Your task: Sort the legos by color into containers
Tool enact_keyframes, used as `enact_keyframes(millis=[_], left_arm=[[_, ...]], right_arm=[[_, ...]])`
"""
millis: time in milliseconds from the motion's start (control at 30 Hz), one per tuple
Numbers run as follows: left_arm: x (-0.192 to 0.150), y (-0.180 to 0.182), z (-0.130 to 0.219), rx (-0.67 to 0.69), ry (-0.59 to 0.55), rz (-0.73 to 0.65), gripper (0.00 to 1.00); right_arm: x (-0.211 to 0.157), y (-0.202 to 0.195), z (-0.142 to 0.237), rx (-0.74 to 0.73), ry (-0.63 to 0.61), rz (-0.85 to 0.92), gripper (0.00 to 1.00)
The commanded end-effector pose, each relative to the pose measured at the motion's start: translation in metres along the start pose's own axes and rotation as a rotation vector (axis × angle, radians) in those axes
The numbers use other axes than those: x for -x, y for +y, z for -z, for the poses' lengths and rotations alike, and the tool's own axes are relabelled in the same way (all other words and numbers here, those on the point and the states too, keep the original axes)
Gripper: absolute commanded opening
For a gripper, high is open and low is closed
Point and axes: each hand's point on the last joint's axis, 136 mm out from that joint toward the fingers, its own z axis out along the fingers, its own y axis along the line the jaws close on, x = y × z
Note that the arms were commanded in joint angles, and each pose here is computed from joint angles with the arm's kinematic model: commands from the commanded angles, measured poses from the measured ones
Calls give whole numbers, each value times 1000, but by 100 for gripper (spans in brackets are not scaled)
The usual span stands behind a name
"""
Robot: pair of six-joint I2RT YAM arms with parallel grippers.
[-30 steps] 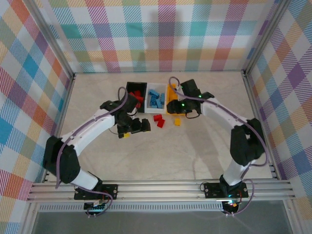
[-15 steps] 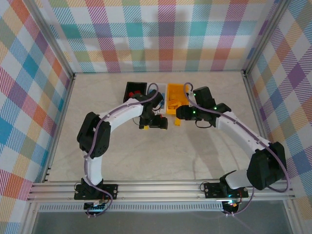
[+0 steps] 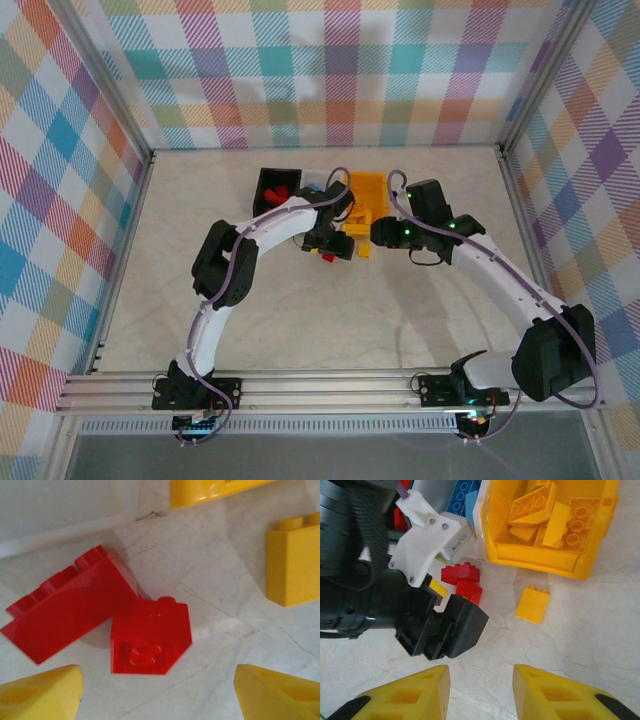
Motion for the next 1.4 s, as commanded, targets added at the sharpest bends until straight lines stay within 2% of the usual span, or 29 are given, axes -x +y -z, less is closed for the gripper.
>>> enact_keyframes(millis=[0, 467, 600, 733, 967, 1367], left_arm=[[2, 3, -5, 45, 7, -49, 78], [12, 5, -30, 77, 18, -77, 74], [9, 5, -32, 73, 22, -66, 66], [6, 7, -33, 76, 23, -43, 52], [0, 7, -24, 62, 13, -12, 39], [-50, 12, 13, -24, 5, 150, 35]], right_arm=[[2, -1, 10, -2, -11, 12, 38], [1, 0, 11, 4, 3, -10, 35], [2, 1, 11, 8, 0, -19, 34], [1, 1, 9, 13, 3, -36, 33], [0, 3, 4, 29, 9, -74, 33], [-13, 2, -18, 63, 77, -144, 39]])
